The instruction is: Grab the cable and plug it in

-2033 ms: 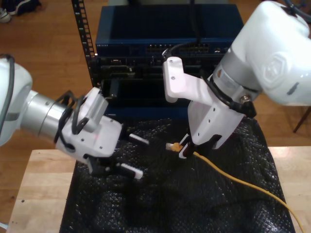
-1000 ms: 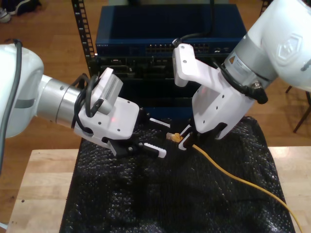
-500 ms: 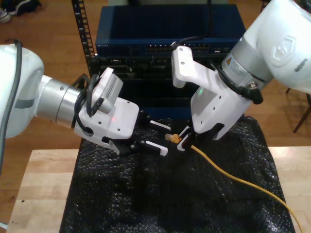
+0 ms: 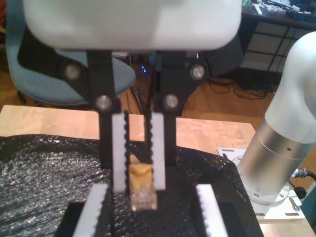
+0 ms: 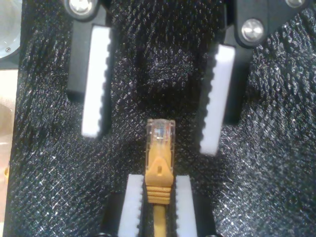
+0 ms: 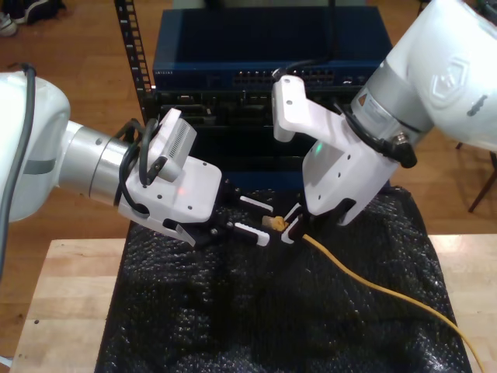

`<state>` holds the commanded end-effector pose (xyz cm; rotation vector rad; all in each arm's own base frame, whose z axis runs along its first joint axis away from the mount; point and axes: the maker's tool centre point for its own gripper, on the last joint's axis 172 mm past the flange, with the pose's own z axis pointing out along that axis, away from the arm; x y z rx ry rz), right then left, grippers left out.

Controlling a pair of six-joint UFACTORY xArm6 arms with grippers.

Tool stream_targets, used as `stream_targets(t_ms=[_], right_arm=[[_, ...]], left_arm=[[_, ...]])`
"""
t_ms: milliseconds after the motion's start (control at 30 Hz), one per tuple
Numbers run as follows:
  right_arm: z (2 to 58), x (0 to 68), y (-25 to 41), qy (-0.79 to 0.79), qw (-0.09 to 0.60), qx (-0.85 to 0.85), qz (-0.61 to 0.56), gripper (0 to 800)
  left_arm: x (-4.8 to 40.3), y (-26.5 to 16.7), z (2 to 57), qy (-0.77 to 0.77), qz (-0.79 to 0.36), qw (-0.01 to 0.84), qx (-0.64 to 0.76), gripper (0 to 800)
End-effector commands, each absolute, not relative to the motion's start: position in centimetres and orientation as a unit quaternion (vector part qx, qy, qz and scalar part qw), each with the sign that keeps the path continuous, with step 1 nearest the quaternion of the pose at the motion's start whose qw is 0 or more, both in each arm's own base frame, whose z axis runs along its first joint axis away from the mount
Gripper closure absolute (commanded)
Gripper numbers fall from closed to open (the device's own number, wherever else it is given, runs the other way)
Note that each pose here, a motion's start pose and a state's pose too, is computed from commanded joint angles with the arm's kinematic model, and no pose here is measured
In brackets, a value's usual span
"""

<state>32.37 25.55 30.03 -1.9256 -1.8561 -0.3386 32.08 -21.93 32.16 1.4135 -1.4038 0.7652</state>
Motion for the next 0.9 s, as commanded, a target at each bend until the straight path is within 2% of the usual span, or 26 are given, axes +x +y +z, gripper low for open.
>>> stream_targets(t_ms=[433,733,900], right_arm=[[29.86,32.59,26.27,-0.675,0.217,-0.694,-0.126,794],[29.98,32.63,26.25,-0.676,0.216,-0.693,-0.127,794],[29.93,32.62,26.28,-0.675,0.217,-0.694,-0.126,794]], left_arm=[[32.03,-21.88,32.04,-0.575,0.314,0.483,0.581,507],[32.01,-21.81,31.89,-0.574,0.313,0.483,0.582,516],[32.34,-21.69,31.71,-0.573,0.316,0.477,0.587,554]])
